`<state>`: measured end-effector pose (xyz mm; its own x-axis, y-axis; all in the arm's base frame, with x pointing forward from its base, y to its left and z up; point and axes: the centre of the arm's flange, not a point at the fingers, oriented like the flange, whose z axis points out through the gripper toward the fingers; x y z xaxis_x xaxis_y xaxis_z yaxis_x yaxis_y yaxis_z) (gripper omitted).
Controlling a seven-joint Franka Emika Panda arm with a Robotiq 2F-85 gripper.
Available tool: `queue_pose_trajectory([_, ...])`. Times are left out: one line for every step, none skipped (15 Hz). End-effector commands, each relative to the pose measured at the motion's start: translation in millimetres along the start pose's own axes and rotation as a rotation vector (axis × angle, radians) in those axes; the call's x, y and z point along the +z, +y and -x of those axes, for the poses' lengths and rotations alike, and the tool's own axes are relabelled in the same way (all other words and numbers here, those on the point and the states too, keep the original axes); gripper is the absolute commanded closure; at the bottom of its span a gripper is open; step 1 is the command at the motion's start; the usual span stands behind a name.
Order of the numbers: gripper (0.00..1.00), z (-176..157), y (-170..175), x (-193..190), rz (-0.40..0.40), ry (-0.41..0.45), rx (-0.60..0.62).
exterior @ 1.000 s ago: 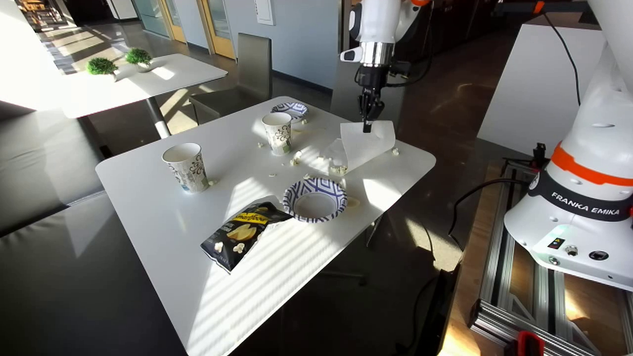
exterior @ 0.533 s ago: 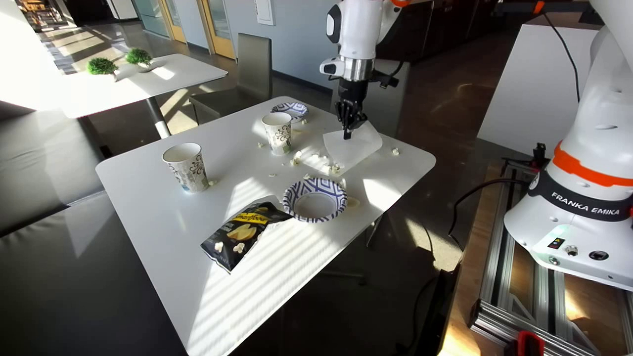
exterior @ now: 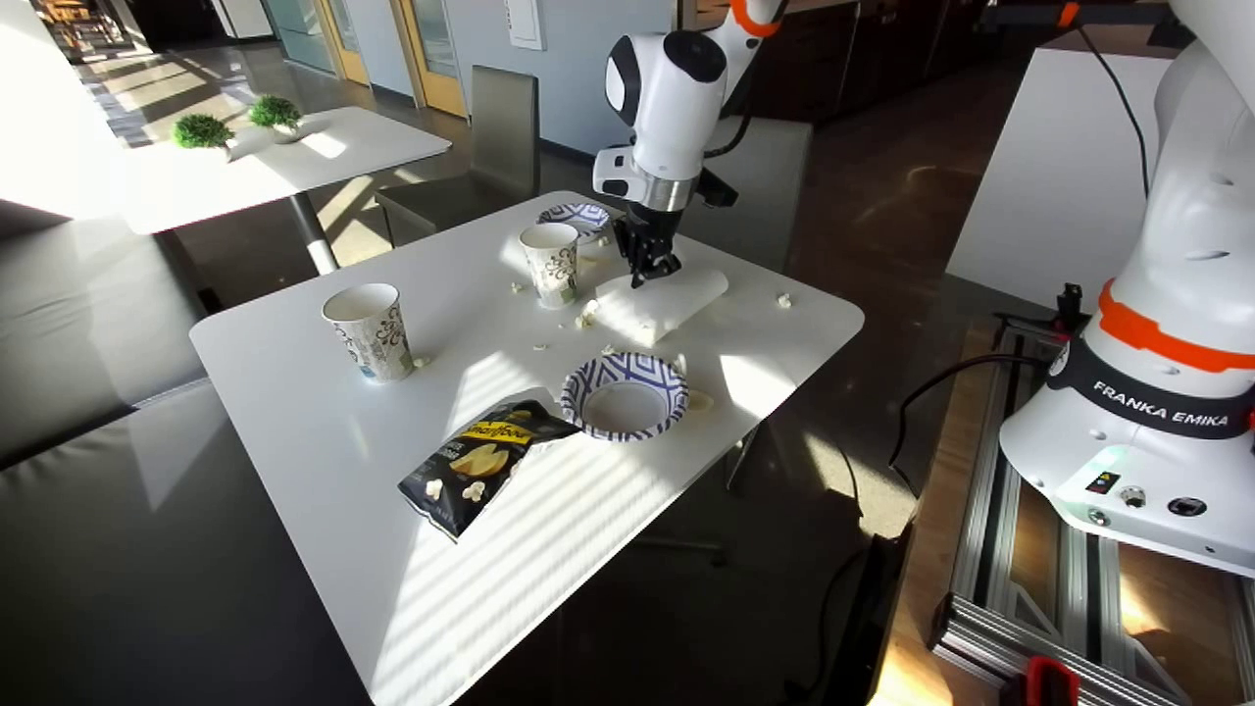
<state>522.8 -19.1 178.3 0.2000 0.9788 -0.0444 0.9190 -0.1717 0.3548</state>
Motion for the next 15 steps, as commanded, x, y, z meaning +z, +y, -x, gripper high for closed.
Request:
queue_pose_trajectory([1.0,-5,-7,17,0.022,0.012,-0.033])
queue_pose_trajectory([1.0,-6,-7,20,0.011,0.017,-0.039])
queue_pose_trajectory([1.0,-6,-8,22,-0.001,0.026,-0.036])
queue_pose_trajectory([1.0,-5,-9,24,-0.011,0.029,-0.036])
queue_pose_trajectory([1.0,-4,-9,27,-0.023,0.029,-0.034])
queue_pose_trajectory([1.0,-3,-10,29,-0.031,0.029,-0.032])
queue_pose_trajectory([1.0,-1,-11,31,-0.037,0.026,-0.028])
queue_pose_trajectory([1.0,1,-11,32,-0.053,0.024,-0.022])
queue_pose_trajectory([1.0,3,-11,32,-0.058,0.019,-0.014])
queue_pose_trajectory([1.0,5,-10,32,-0.076,0.012,0.008])
queue_pose_trajectory([1.0,7,-11,31,-0.101,0.02,0.014])
queue_pose_trajectory([1.0,9,-11,30,-0.14,0.025,0.042])
queue_pose_trajectory([1.0,11,-11,27,-0.196,0.037,0.077])
queue_pose_trajectory([1.0,13,-13,25,-0.24,0.041,0.107])
queue_pose_trajectory([1.0,16,-13,24,-0.278,0.039,0.145])
